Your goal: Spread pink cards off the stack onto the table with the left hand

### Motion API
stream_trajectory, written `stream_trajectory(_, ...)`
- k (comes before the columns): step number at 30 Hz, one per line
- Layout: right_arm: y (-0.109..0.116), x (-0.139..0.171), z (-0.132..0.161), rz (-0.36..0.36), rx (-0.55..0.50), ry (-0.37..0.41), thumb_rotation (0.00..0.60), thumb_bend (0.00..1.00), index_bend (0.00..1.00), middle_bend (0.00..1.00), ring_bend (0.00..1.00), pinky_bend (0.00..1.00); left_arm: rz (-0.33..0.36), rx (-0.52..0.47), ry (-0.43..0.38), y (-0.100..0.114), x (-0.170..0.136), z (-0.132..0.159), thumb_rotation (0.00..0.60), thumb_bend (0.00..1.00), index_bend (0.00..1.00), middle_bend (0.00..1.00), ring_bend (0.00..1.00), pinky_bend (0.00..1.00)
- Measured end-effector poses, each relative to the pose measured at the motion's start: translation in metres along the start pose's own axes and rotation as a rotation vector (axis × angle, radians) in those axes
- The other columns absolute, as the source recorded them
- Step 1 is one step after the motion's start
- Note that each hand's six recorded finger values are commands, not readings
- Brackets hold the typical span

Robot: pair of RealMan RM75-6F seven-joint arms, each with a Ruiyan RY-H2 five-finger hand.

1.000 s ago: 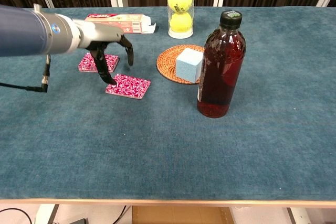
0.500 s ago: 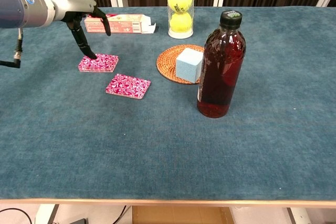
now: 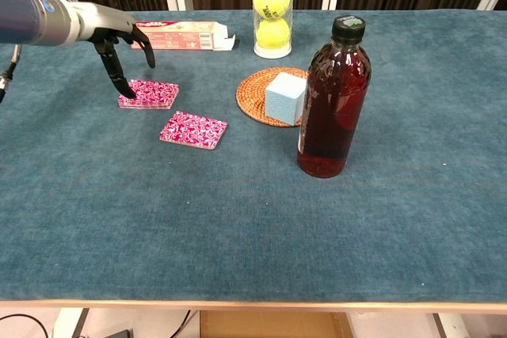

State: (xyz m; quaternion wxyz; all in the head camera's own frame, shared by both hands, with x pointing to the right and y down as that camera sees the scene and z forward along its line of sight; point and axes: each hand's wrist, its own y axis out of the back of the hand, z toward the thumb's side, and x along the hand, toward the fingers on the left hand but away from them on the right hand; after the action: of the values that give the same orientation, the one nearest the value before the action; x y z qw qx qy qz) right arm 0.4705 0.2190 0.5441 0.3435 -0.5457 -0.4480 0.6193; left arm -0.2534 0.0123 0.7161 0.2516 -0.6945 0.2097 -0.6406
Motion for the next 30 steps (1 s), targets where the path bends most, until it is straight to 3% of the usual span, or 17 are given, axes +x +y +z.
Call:
stream_trajectory(7, 0.001, 0.000, -0.001, -0.003, -0.002, -0.001, 0.600, 0.19, 0.10, 0.04, 0.08, 0.21, -0.015, 0.018, -0.022, -0.010, 0.008, 0.010, 0.600, 0.12, 0.36, 0.14, 0.00, 0.00)
stream_trajectory(30, 0.002, 0.000, -0.002, -0.006, -0.005, -0.005, 0.600, 0.19, 0.10, 0.04, 0.08, 0.21, -0.005, 0.038, -0.017, -0.013, 0.015, 0.015, 0.600, 0.13, 0.39, 0.14, 0.00, 0.00)
